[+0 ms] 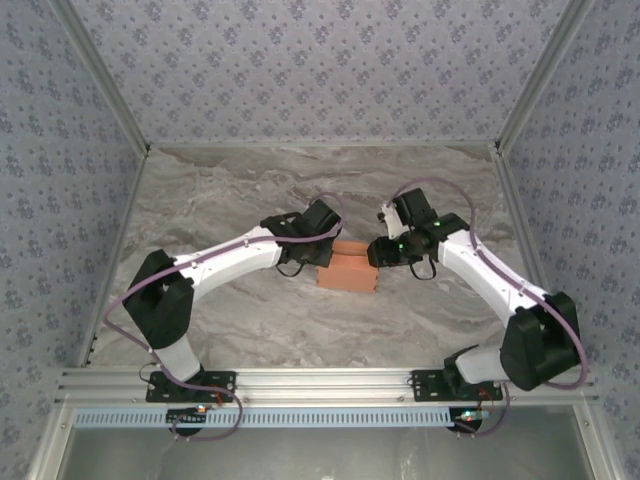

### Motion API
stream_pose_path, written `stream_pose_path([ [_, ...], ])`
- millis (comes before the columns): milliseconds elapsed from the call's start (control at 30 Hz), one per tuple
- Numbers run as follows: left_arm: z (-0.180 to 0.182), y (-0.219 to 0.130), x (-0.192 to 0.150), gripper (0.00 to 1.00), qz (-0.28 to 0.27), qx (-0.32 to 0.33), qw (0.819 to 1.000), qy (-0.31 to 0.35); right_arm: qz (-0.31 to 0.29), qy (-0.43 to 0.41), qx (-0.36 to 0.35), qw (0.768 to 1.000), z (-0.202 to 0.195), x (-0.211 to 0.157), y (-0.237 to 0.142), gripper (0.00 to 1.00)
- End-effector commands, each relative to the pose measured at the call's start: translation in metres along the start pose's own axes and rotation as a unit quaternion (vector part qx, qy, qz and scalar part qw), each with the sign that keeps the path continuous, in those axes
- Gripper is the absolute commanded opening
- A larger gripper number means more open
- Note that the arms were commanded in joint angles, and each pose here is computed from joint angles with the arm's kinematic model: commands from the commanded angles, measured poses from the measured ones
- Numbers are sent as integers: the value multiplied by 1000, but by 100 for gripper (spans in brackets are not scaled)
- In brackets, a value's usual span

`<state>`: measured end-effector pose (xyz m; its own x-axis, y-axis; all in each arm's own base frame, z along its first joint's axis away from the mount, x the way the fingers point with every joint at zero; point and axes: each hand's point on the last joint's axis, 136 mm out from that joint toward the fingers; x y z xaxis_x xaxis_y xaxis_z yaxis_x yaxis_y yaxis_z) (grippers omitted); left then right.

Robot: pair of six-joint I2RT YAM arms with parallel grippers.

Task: Fold the paper box

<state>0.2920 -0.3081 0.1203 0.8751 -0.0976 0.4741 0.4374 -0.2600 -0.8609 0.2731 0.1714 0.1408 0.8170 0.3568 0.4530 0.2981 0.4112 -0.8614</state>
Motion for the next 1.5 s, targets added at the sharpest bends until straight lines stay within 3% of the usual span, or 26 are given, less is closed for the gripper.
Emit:
stream_pose_path([
  [0, 13, 10, -26, 14, 32, 35, 998, 31, -42, -81, -6, 996, 4, 7, -21, 51],
  [200, 11, 10, -25, 14, 19, 39, 998, 44, -152, -265, -27, 952, 11, 16, -40, 73],
  [300, 11, 10, -25, 15, 14, 38, 998, 44, -178, -282, -59, 941, -1, 20, -46, 88],
  [367, 12, 10, -26, 15, 13, 39, 998, 45, -172, -261, -58, 948, -12, 22, -49, 88],
  [467, 13, 9, -25, 15, 9, 41, 998, 47, -155, -185, -57, 969, -39, 24, -57, 76],
  [533, 14, 8, -24, 15, 5, 43, 998, 47, -155, -89, -2, 984, -44, 30, -66, 60],
  [600, 16, 6, -24, 15, 4, 47, 998, 46, -129, -43, 60, 989, -29, 27, -64, 53],
  [700, 19, 6, -23, 15, 1, 54, 998, 41, -81, -35, 81, 993, -12, 15, -49, 50],
  [967, 18, 6, -22, 15, -6, 51, 998, 26, -64, -20, 54, 996, -8, 5, -19, 46],
  [1467, 22, 1, -19, 15, -21, 57, 998, 10, -58, -40, 5, 998, -14, 21, 4, 20],
])
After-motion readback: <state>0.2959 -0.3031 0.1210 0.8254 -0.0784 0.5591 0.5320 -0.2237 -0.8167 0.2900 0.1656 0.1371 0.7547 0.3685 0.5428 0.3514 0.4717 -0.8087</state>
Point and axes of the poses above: each hand's point on the last joint's axis, 136 mm out from that joint toward the fingers, its own y axis out along the fingers, its own z axis along the line the jaws close on, x = y × z, and after that the axes turned 10 degrees about -y, right-handed
